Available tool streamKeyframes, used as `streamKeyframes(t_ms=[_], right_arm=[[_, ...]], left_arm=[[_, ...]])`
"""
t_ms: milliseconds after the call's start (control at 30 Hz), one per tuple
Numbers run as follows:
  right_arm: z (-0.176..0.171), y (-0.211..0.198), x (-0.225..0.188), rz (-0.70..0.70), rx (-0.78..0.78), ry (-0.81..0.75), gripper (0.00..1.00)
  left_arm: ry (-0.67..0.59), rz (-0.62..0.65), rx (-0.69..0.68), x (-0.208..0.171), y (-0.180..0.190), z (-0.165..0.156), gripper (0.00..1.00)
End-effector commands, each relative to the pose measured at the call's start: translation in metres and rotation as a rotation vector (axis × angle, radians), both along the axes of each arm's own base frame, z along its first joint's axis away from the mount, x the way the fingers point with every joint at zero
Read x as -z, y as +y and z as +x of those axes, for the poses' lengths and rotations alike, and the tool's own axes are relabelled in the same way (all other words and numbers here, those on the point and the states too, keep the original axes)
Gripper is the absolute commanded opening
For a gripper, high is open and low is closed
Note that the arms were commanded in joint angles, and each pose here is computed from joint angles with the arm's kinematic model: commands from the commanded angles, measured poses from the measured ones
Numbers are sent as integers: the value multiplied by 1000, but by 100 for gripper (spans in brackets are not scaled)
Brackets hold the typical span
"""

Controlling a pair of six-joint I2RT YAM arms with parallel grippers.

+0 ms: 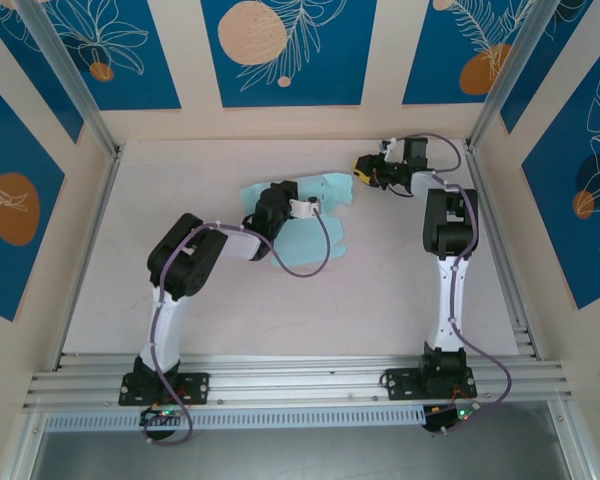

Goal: Fold the paper box

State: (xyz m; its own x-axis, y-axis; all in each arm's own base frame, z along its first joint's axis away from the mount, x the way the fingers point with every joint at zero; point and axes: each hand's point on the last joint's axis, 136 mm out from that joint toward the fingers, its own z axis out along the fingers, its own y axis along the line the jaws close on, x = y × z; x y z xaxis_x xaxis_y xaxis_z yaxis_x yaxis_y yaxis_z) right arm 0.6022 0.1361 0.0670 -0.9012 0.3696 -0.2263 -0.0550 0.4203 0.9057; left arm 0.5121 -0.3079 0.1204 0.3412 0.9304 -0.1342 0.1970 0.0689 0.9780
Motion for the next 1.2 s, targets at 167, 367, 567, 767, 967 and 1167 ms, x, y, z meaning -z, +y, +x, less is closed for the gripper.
streamKeyframes(t_ms=[167,367,567,767,967,1167], right_arm=[[-26,38,3,59,-133,72,35],[-49,50,-16,98,-213,6,35],[-65,51,-28,84,-227,-41,35],[-73,57,-34,89,-234,-64,35],[-88,61,-31,56,-211,-76,35],[-104,63,-30,32,-195,-93,35]], left_arm=[[30,35,30,22,-9,0,0],[34,45,21,25,-7,2,0],[43,48,14,26,-7,3,0],[48,60,12,30,-6,2,0],[54,73,11,35,-4,1,0],[63,90,26,40,-5,-1,0]])
